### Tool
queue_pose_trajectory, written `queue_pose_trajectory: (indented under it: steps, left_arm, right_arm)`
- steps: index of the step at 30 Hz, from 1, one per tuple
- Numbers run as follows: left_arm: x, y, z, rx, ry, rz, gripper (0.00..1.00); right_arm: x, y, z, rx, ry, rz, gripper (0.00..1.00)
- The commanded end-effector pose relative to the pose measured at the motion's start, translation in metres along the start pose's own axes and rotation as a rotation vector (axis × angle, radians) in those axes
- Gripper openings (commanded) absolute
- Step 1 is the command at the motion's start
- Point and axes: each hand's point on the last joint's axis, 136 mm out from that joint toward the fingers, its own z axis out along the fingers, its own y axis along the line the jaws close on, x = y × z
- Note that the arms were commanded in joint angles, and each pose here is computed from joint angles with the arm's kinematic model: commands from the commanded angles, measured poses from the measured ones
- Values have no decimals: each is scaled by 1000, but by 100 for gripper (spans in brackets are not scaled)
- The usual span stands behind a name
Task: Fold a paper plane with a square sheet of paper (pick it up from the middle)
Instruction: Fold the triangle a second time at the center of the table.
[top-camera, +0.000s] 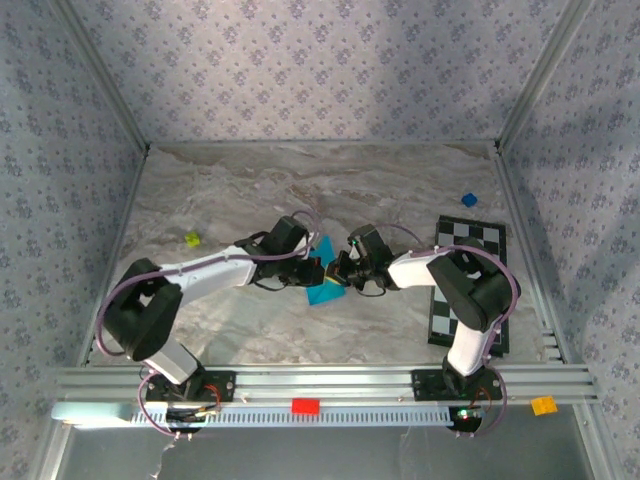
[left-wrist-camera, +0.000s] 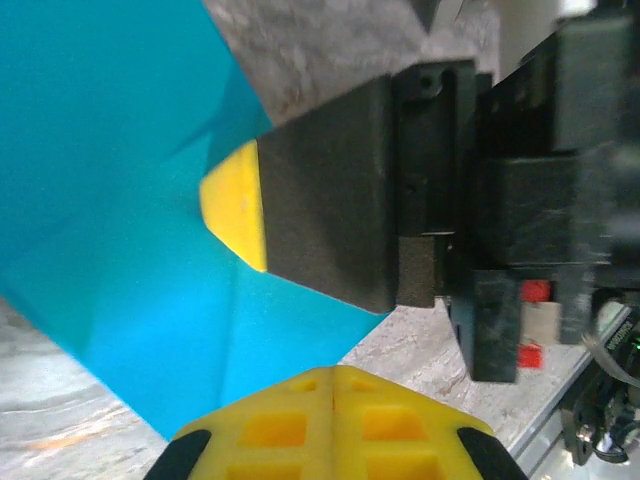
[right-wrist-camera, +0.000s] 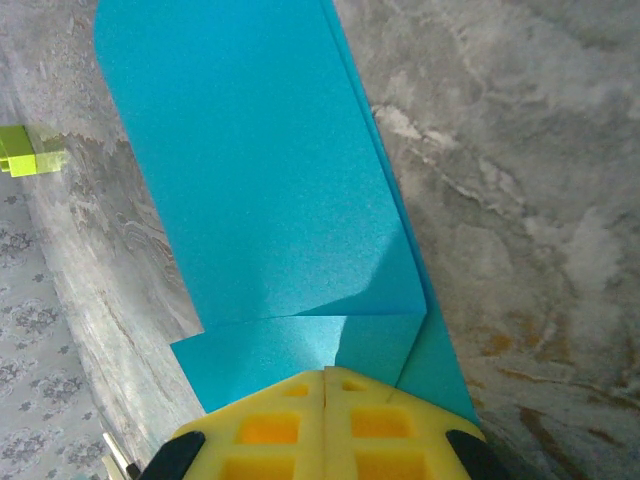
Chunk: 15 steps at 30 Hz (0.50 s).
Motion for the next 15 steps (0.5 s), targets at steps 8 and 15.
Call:
queue_pose_trajectory:
  steps: [8,15]
  left_arm:
    - [9,-4,24,53,89,-32,4]
    - [14,10,37,12,104,-40,4]
  right_arm:
    - [16,-53,5,184,33,66,0]
    - [17,-55,4,189,34,68,0]
